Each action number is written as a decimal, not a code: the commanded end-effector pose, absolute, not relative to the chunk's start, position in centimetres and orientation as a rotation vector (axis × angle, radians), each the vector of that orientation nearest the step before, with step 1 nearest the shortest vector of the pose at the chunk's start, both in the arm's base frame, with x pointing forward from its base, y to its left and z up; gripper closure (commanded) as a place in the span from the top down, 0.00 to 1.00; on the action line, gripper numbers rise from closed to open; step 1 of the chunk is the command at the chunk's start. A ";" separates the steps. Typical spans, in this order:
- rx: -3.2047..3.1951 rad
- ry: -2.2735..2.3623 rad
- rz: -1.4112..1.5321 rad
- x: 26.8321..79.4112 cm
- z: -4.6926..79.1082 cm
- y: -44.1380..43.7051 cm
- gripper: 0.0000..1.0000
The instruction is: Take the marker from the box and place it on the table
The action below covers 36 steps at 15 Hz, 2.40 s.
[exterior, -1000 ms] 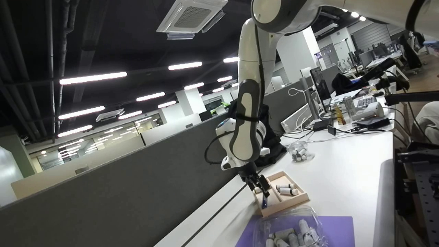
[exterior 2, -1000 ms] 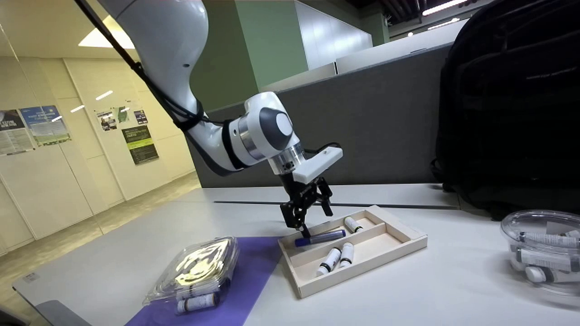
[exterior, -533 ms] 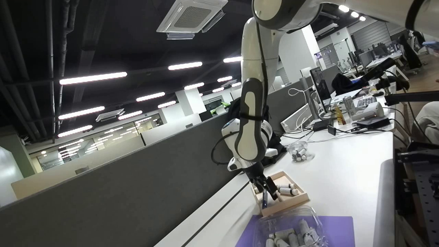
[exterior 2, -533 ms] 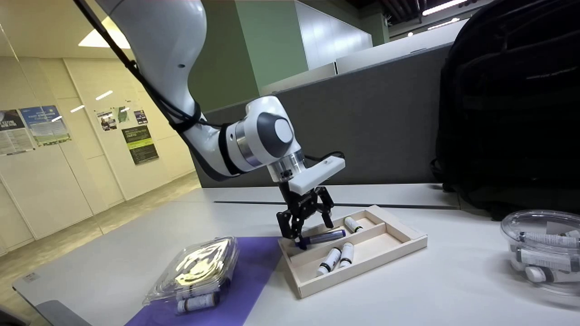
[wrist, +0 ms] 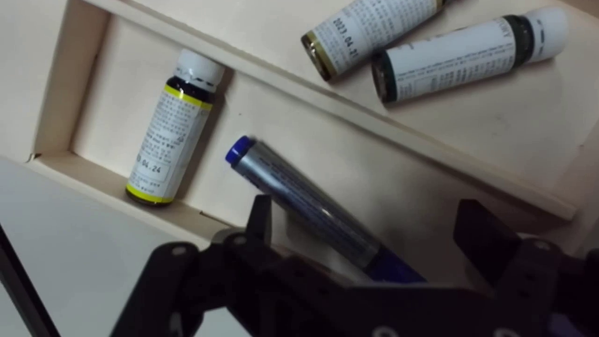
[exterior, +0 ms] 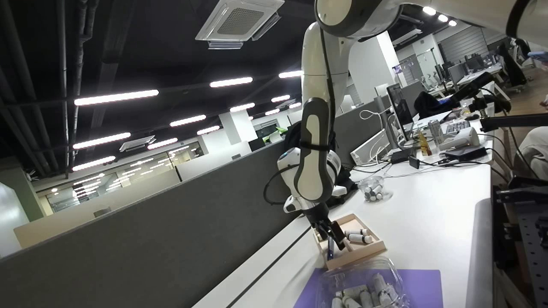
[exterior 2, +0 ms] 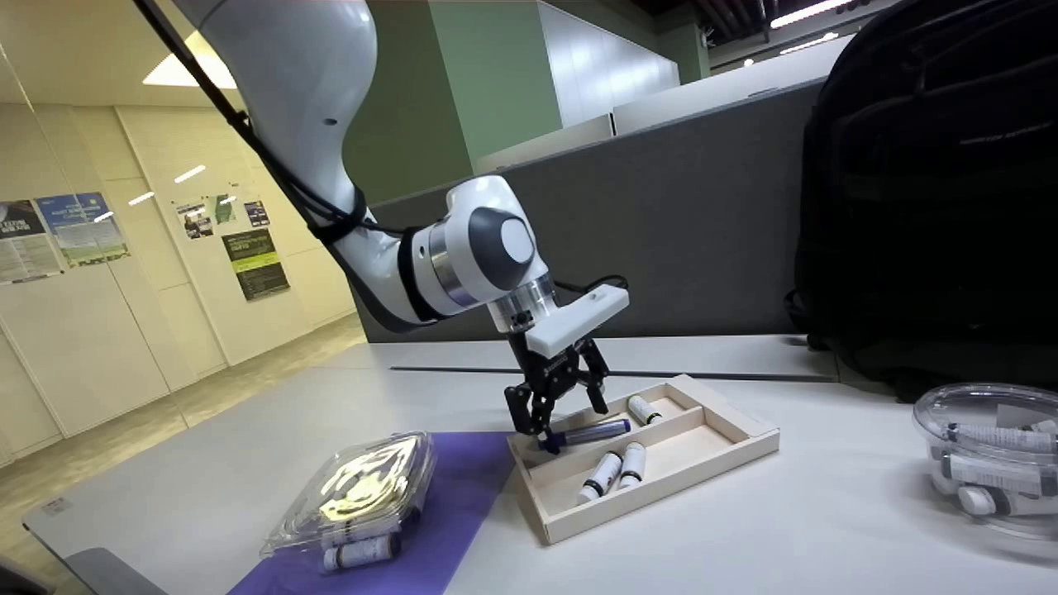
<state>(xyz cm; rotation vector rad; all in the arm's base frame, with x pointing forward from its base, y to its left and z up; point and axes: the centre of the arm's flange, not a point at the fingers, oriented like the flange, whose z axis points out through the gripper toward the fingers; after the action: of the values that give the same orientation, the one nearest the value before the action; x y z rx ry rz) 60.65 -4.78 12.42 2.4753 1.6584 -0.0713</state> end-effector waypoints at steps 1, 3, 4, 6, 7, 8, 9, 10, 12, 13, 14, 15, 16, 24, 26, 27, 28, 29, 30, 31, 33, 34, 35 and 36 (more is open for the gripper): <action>2.492 1.634 -0.057 60.8 12.3 -5.0 1.00; 2.503 1.641 -0.067 60.9 11.8 -5.2 1.00; 2.507 1.643 -0.074 60.9 11.5 -5.2 1.00; 2.512 1.643 -0.083 61.0 11.0 -5.3 1.00; 2.512 1.642 -0.083 61.2 10.8 -5.3 1.00; 2.504 1.644 -0.076 61.4 10.9 -5.3 1.00; 2.495 1.649 -0.067 61.6 11.0 -5.3 1.00; 2.485 1.654 -0.062 61.9 11.2 -5.2 1.00; 2.462 1.672 -0.047 62.2 11.5 -5.1 1.00; 2.447 1.681 -0.039 62.4 11.7 -5.1 1.00; 2.435 1.686 -0.035 62.6 11.9 -5.1 1.00; 2.430 1.691 -0.033 62.8 11.9 -5.2 1.00; 2.433 1.694 -0.036 63.1 11.8 -5.3 1.00; 2.441 1.730 -0.047 63.5 10.8 -6.0 0.45; 2.438 1.743 -0.037 63.4 11.2 -5.9 0.33; 2.435 1.749 -0.030 63.3 11.4 -5.8 0.26; 2.427 1.761 -0.023 63.1 11.8 -5.7 0.20; 2.417 1.771 -0.019 63.0 12.2 -5.6 0.13; 2.404 1.781 -0.020 62.7 12.8 -5.5 0.08; 2.393 1.792 -0.026 62.5 13.4 -5.3 0.03; 2.359 1.814 -0.024 62.0 15.0 -4.6 0.06; 2.337 1.825 -0.018 61.7 15.9 -4.2 0.06; 2.316 1.833 -0.018 61.6 16.7 -3.9 0.06; 2.290 1.846 -0.007 61.4 17.8 -3.5 0.06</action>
<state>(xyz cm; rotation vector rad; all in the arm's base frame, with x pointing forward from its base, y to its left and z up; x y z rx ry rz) 63.02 -4.44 13.97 2.3531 1.8127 -0.0102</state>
